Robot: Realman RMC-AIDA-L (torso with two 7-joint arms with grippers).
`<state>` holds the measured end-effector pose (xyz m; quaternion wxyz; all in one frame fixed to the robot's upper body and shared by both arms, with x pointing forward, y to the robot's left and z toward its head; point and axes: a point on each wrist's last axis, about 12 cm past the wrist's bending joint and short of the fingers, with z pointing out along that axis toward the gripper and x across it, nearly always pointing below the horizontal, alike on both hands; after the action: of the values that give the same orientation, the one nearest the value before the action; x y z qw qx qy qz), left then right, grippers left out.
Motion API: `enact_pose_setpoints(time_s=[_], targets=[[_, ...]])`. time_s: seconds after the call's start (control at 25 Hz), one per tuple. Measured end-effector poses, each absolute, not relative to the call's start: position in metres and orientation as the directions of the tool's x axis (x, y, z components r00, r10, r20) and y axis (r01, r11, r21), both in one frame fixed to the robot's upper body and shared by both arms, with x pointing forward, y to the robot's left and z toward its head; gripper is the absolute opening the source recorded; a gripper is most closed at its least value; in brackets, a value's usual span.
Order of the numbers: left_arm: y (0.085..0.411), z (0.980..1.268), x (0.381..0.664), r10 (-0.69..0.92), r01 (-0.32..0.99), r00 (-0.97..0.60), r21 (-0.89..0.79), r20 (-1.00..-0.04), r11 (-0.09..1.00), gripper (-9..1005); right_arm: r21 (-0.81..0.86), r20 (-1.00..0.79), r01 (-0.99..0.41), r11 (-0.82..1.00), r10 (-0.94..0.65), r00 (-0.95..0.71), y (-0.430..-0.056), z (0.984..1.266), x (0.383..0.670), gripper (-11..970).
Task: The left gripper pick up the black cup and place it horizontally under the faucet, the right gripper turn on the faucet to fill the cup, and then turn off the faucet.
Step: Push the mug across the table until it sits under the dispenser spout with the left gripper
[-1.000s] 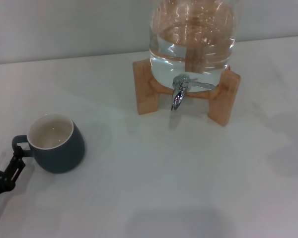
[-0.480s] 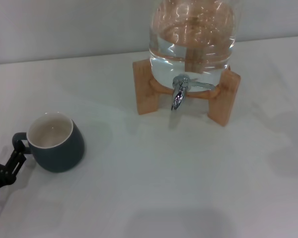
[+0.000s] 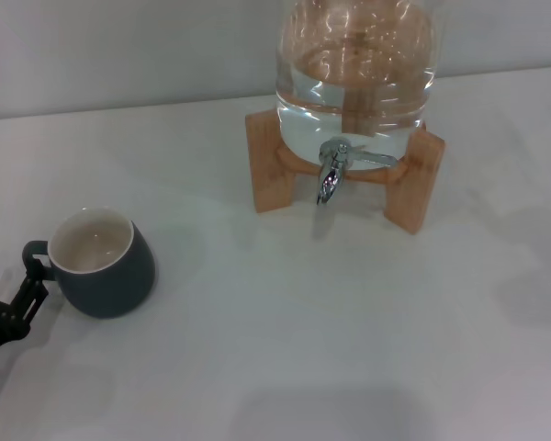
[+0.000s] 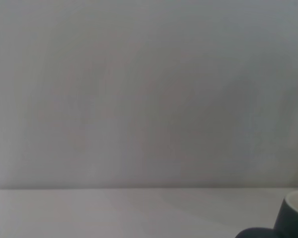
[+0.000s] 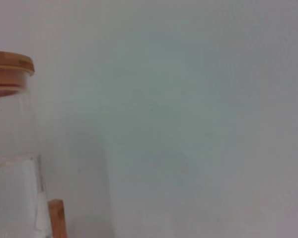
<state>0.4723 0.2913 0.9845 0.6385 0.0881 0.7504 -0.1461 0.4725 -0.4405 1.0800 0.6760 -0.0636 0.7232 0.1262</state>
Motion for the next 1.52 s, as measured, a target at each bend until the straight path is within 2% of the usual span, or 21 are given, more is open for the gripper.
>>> enact_pose_setpoints(time_s=[1.52], targets=[[0.287,0.985,0.486,-0.058,0.311,-0.193,-0.118,-0.979,0.943,680,0.1,-0.994,-0.256,0.961,0.083,-0.075,-0.441,1.079,0.471,854]])
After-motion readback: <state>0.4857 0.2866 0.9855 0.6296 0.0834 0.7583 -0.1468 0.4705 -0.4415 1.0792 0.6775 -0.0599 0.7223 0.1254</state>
